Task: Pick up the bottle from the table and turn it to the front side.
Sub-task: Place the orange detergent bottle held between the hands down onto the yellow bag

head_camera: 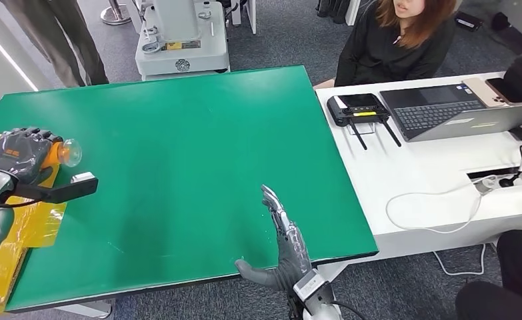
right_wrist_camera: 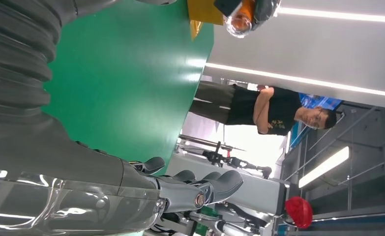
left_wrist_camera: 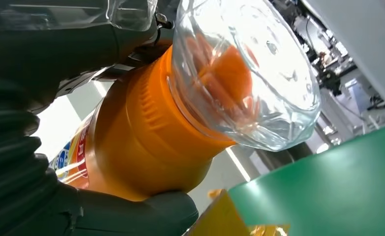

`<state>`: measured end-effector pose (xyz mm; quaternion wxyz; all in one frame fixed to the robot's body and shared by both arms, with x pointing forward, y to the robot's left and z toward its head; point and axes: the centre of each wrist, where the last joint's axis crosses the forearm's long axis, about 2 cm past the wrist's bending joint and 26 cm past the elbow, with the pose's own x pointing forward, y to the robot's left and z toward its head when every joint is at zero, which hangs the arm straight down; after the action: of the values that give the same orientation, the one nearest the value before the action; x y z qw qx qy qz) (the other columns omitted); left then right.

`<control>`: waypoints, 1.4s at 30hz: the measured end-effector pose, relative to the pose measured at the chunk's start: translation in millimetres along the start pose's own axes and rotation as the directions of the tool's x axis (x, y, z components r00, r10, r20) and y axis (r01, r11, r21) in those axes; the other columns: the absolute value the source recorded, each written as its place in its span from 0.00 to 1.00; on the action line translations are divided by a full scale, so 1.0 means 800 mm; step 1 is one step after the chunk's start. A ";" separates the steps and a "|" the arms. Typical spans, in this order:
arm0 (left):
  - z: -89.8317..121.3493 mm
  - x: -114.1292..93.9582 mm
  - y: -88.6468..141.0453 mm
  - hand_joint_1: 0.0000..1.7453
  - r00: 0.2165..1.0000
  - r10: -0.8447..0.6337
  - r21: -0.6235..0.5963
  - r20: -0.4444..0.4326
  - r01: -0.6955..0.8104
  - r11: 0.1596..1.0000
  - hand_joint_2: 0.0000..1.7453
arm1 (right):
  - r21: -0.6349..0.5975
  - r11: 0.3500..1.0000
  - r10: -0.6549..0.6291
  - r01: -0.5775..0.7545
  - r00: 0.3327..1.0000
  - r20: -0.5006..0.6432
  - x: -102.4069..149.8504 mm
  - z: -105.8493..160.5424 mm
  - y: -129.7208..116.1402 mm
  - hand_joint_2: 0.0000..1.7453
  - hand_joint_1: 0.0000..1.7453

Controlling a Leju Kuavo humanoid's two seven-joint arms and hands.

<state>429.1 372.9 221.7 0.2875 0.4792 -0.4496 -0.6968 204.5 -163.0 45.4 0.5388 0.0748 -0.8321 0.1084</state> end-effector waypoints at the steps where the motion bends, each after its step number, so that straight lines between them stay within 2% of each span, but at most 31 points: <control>1: 0.003 -0.001 -0.005 1.00 1.000 0.001 -0.011 -0.002 -0.001 1.000 1.00 | 0.002 1.000 -0.001 0.001 1.000 -0.001 0.000 0.000 0.000 1.00 0.00; 11: 0.046 -0.004 -0.065 1.00 1.000 0.021 -0.160 -0.012 -0.023 0.987 1.00 | 0.023 1.000 0.001 -0.001 1.000 -0.008 -0.003 0.001 -0.002 1.00 0.00; 18: 0.090 -0.010 -0.103 1.00 0.999 0.030 -0.239 -0.024 -0.035 0.970 1.00 | 0.049 0.999 -0.008 0.009 1.000 -0.013 -0.005 0.002 -0.001 1.00 0.00; 21: 0.104 -0.004 -0.115 1.00 0.999 0.035 -0.255 -0.018 -0.039 0.966 1.00 | 0.061 0.998 -0.012 0.013 1.000 -0.014 -0.006 0.001 0.001 1.00 0.00; 26: 0.117 0.022 -0.132 1.00 0.999 0.036 -0.275 0.011 -0.032 0.961 1.00 | 0.073 0.997 -0.015 0.016 1.000 -0.011 -0.005 0.000 0.003 1.00 0.00; 31: 0.119 0.044 -0.138 1.00 0.998 0.044 -0.279 0.047 -0.030 0.960 1.00 | 0.074 0.997 -0.017 0.018 1.000 -0.011 -0.005 0.000 0.004 1.00 0.00; 37: 0.116 0.050 -0.138 1.00 0.997 0.054 -0.275 0.062 -0.035 0.961 1.00 | 0.077 0.997 -0.020 0.020 1.000 -0.011 -0.005 0.000 0.004 1.00 0.00; 42: 0.077 0.092 -0.119 1.00 0.984 0.128 -0.202 0.121 -0.102 0.974 1.00 | 0.086 0.996 -0.015 0.016 1.000 -0.006 -0.005 -0.005 0.009 1.00 0.00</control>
<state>347.6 374.4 114.5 0.3422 0.3741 -0.4245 -0.7502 208.2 -154.6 42.6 0.5380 0.1041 -0.8247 0.1401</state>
